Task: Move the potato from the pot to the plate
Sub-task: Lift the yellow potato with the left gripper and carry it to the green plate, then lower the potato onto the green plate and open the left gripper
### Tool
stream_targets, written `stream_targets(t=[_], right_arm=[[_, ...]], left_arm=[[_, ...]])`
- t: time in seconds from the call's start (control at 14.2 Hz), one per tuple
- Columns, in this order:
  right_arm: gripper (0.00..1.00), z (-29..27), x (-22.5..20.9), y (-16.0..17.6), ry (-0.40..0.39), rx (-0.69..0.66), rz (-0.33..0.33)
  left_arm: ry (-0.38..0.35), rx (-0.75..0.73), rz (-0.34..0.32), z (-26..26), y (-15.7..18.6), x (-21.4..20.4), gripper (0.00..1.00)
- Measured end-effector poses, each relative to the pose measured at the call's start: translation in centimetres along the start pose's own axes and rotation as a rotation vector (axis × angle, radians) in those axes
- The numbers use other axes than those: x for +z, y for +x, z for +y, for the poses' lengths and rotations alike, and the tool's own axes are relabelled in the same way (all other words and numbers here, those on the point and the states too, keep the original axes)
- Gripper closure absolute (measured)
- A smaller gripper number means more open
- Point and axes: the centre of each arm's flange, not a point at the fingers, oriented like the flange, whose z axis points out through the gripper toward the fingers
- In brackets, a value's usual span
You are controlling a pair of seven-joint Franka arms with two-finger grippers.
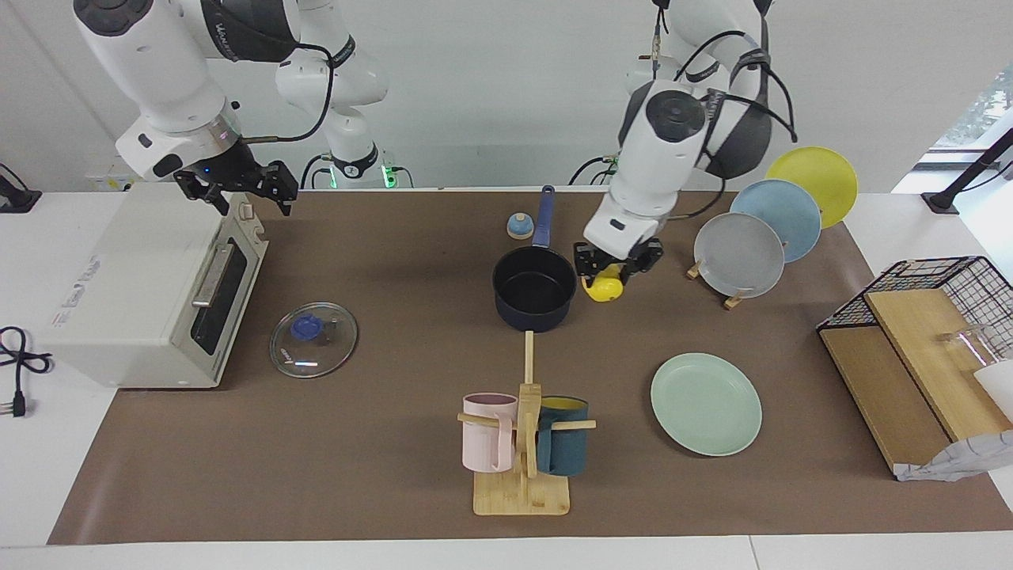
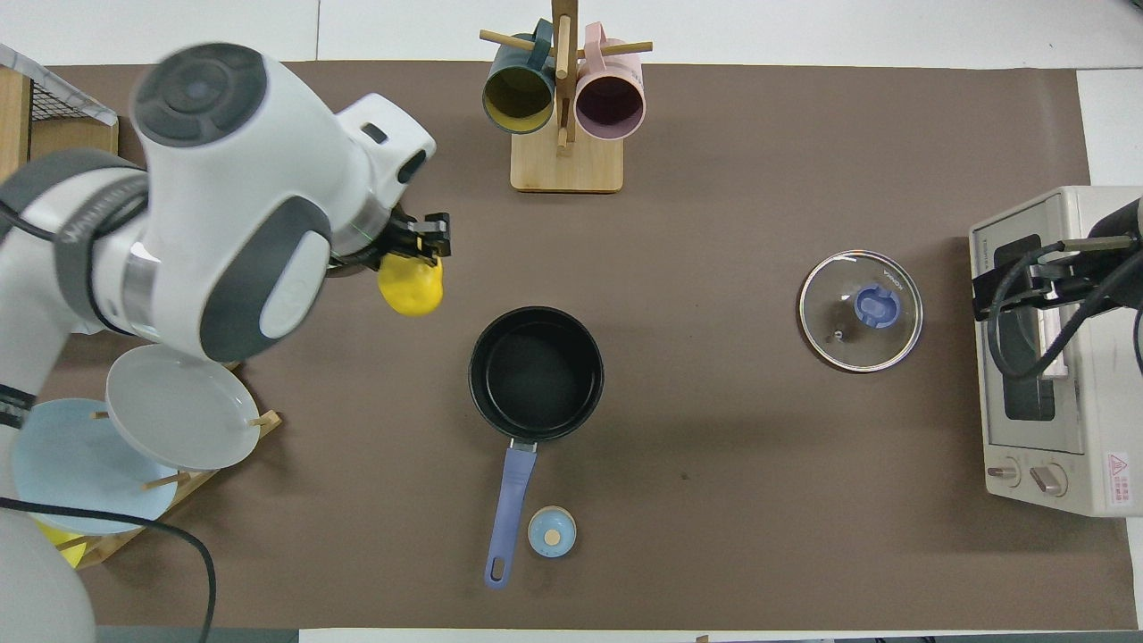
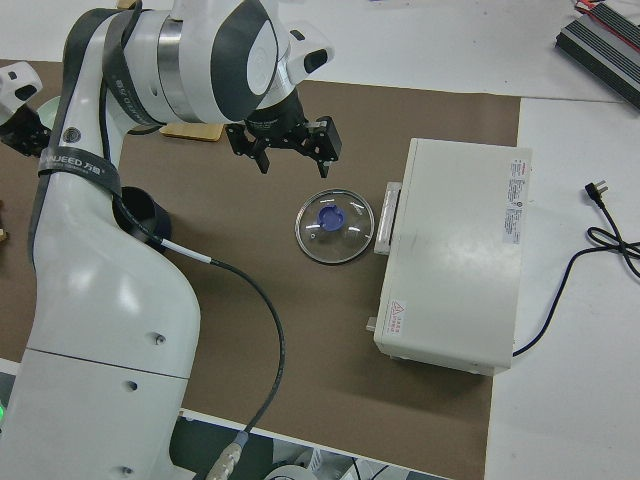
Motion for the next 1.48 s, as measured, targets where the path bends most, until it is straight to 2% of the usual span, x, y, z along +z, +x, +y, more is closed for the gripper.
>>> stream_targets(t=[0.28, 0.42, 0.56, 0.7, 1.13, 1.34, 1.41, 1.48], right_arm=[[0.0, 0.1, 0.2, -0.1, 0.0, 0.002, 0.005], [0.0, 0.3, 0.3, 0.0, 0.001, 0.009, 0.003], [0.0, 0.5, 0.4, 0.0, 0.001, 0.011, 0.002], [0.0, 0.5, 0.4, 0.0, 0.001, 0.011, 0.003], [0.0, 1.6, 0.4, 0.0, 0.004, 0.032, 0.005], [0.0, 1.5, 0.4, 0.0, 0.004, 0.029, 0.005], [0.0, 1.4, 0.4, 0.0, 0.004, 0.029, 0.005], [0.0, 1.5, 0.4, 0.0, 0.004, 0.029, 0.005]], left_arm=[[-0.009, 0.065, 0.018, -9.7, 6.5, 2.4, 0.41], [-0.011, 0.082, 0.032, -12.0, 9.2, 6.3, 0.41], [-0.009, 0.088, 0.015, -13.3, 11.0, 11.7, 0.41], [-0.008, 0.094, -0.002, -13.3, 11.7, 14.9, 0.41], [-0.003, 0.101, -0.011, -13.3, 11.6, 15.9, 0.41], [-0.003, 0.106, 0.007, -13.4, 11.5, 16.6, 0.41], [0.004, 0.117, 0.009, -13.4, 11.5, 16.5, 0.36], [0.018, 0.128, 0.01, -13.5, 11.4, 16.4, 0.24]])
